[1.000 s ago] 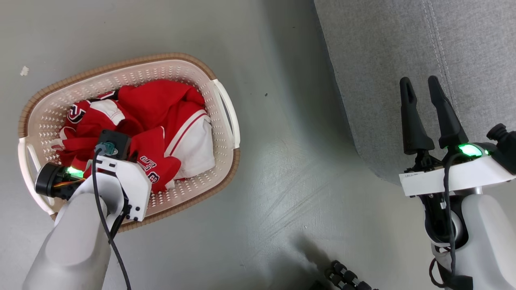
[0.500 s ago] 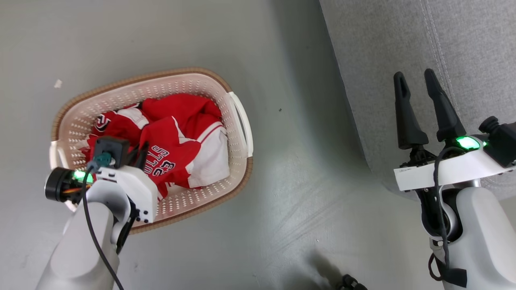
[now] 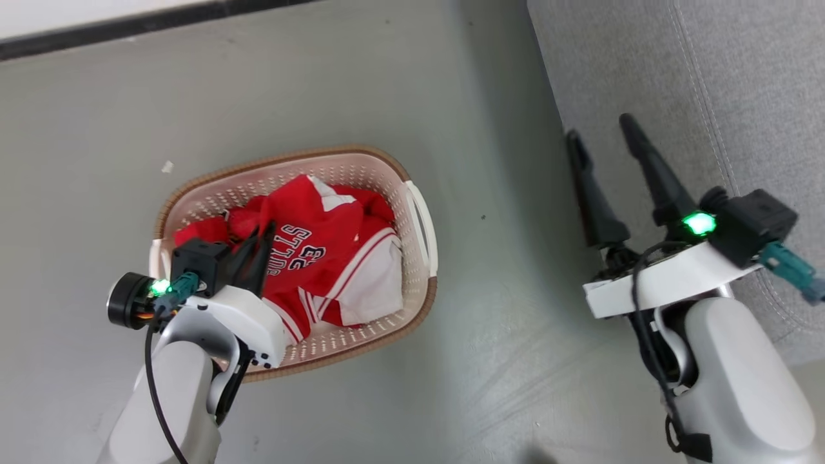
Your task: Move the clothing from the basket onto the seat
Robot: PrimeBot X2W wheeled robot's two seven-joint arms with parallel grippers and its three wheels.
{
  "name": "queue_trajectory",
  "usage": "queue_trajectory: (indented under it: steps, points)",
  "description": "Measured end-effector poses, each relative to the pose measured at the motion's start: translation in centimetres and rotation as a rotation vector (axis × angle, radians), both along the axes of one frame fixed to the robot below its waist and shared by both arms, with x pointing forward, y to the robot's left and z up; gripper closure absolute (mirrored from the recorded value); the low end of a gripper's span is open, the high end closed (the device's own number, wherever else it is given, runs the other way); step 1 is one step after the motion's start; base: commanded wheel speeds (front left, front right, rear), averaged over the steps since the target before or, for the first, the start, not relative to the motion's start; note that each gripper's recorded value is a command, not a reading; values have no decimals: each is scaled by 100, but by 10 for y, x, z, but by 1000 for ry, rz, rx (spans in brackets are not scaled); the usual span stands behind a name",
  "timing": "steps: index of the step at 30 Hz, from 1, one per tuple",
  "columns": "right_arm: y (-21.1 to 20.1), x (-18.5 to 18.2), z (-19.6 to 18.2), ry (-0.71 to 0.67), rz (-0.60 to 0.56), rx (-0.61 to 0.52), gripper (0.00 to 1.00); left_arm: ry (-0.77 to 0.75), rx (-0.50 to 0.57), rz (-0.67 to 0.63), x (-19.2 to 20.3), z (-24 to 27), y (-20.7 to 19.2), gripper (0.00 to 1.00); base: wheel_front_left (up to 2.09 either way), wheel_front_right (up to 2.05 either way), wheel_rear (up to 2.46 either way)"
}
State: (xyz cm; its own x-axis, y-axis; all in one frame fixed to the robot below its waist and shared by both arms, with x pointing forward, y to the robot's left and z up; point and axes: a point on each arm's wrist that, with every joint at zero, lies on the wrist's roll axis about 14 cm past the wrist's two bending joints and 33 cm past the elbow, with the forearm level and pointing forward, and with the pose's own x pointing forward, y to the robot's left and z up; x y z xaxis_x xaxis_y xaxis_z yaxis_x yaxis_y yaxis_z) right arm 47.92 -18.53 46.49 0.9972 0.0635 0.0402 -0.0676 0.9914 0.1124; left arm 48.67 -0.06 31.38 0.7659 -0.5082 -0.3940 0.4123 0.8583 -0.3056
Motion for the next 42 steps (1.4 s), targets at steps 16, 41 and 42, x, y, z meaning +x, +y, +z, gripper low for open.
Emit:
queue_trajectory:
  steps: [16,41,42]
  points:
    - [81,-20,48,-112,252,-14,0,-293,-101,-31,-11,124,-10,100,0,0,0]
    - [170,-93,57,-104,526,-3,0,-578,-175,-124,-60,267,-25,100,0,0,0]
    - [172,-95,57,-106,530,-3,0,-584,-174,-128,-63,271,-25,100,0,0,0]
